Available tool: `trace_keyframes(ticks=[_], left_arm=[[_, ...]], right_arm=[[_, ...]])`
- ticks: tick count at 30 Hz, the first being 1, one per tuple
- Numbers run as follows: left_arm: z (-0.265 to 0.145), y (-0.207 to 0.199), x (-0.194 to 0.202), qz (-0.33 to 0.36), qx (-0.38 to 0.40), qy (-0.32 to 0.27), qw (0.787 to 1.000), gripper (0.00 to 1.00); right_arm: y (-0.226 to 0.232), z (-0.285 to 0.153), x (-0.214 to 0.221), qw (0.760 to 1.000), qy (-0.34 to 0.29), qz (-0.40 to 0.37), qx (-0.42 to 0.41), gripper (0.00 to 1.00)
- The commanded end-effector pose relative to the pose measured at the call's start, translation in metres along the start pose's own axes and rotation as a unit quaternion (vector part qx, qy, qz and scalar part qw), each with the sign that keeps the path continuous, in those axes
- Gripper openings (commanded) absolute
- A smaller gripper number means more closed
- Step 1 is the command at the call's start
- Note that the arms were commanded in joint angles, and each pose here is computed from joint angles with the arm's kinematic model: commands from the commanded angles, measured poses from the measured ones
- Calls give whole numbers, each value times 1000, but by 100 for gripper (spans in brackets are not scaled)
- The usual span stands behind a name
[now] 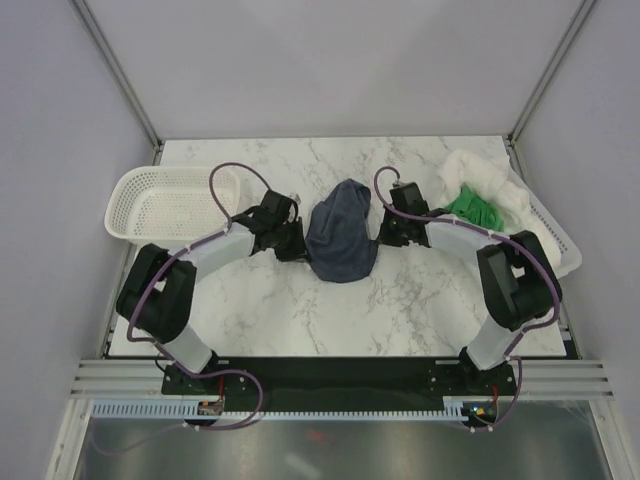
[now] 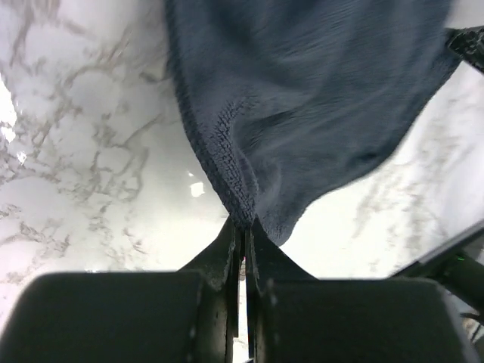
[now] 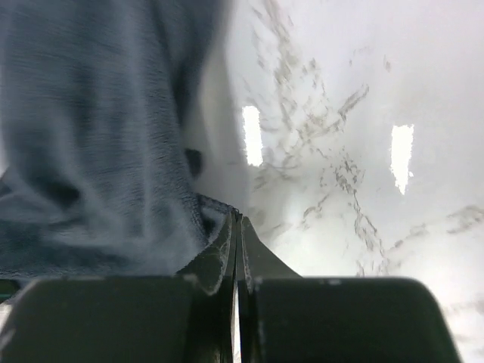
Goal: Fold and stack the towels
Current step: Flatten out the crumpled towel
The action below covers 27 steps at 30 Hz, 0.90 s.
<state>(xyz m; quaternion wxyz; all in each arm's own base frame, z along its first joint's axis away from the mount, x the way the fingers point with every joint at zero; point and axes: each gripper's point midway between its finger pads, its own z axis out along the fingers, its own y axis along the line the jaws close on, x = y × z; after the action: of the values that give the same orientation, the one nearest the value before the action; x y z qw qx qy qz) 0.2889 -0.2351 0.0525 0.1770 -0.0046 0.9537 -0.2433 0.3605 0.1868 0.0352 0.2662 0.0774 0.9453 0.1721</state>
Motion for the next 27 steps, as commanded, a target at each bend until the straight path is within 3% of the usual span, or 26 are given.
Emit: trace_keyframes(ticks=[1,5,9,11,15,17,22,27], left_arm=[[-65,-63,-48,30,81,-63,994,2],[-151,-122,-97,59,134,-143,979,2],[-206,-157,-132,76,154,-173,970,2],[-243,-173,-149,78,164,-198,963,2],[-275,-189,-169,68,178,-225,956,2],[-284,-190,-178,61,186,-236,952,2],[-276,-185,-204,40,209,-231,949,2],[-246,-169,-228,10,216,-209,954,2]], right_arm=[[45,-86,-88,991,-131,-2,-35,0],[78,-178,-150,969,-236,4,-66,0],[113,-287,-218,926,-361,19,-107,0],[121,-316,-233,912,-392,23,-118,0],[130,-370,-258,882,-450,47,-136,0],[131,-377,-265,875,-463,54,-133,0],[135,-341,-283,881,-457,46,-113,0],[146,-308,-288,891,-437,23,-121,0]])
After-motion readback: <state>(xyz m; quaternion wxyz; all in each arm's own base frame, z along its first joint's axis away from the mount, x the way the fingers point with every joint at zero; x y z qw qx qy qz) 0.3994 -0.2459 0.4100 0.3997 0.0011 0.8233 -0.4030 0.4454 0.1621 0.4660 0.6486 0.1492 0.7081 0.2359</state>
